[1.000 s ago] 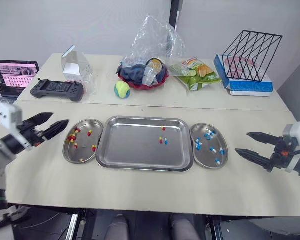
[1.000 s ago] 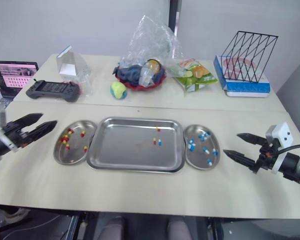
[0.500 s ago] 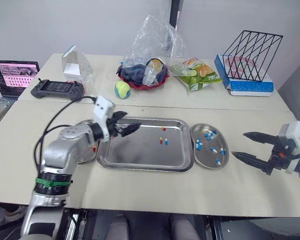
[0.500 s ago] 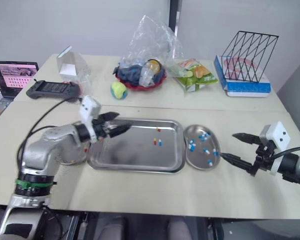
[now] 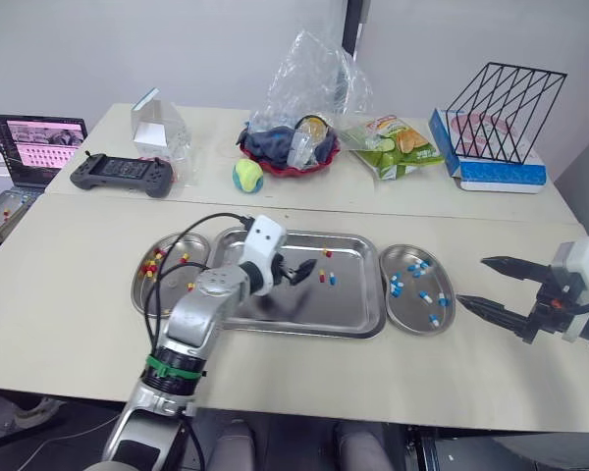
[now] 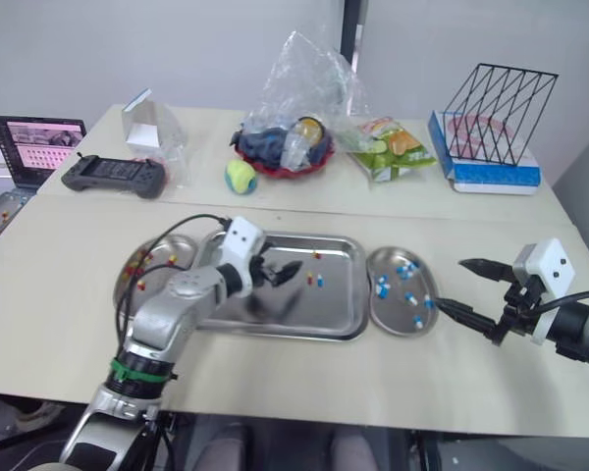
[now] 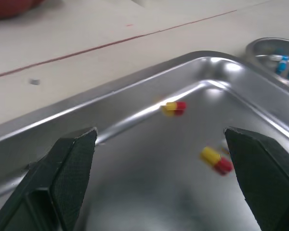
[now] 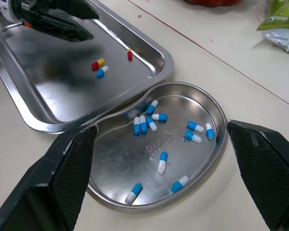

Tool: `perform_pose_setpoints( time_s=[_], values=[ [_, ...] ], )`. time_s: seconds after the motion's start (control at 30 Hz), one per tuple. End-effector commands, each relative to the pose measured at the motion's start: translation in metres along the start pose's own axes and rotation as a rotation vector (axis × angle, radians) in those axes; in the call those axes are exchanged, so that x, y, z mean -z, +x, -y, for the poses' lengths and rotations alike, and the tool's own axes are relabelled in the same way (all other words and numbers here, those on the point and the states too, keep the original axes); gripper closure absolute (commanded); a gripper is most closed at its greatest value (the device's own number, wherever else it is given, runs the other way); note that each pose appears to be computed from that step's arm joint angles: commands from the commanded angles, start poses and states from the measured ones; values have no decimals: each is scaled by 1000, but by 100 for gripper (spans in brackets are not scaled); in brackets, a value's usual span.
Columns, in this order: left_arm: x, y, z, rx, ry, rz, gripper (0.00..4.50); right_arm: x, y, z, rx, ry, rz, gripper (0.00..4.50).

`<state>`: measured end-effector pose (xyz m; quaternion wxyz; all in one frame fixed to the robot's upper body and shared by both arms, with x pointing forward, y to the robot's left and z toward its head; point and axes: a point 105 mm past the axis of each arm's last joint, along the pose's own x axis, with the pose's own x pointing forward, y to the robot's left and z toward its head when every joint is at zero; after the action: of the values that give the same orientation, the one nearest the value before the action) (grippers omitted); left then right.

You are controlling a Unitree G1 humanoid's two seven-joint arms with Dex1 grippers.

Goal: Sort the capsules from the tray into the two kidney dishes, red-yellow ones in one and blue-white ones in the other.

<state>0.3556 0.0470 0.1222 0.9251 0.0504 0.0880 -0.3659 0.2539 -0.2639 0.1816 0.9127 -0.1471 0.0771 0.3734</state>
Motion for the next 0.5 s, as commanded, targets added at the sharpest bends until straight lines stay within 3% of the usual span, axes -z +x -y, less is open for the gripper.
perform_pose_setpoints(
  time_s=[0.03, 0.5],
  values=[
    [-6, -4, 0, -7, 23, 17, 7, -10, -8, 5, 36, -49, 9, 0],
    [-1, 9, 20, 6, 45, -7, 7, -10, -7, 7, 48, -66, 1, 0]
  ],
)
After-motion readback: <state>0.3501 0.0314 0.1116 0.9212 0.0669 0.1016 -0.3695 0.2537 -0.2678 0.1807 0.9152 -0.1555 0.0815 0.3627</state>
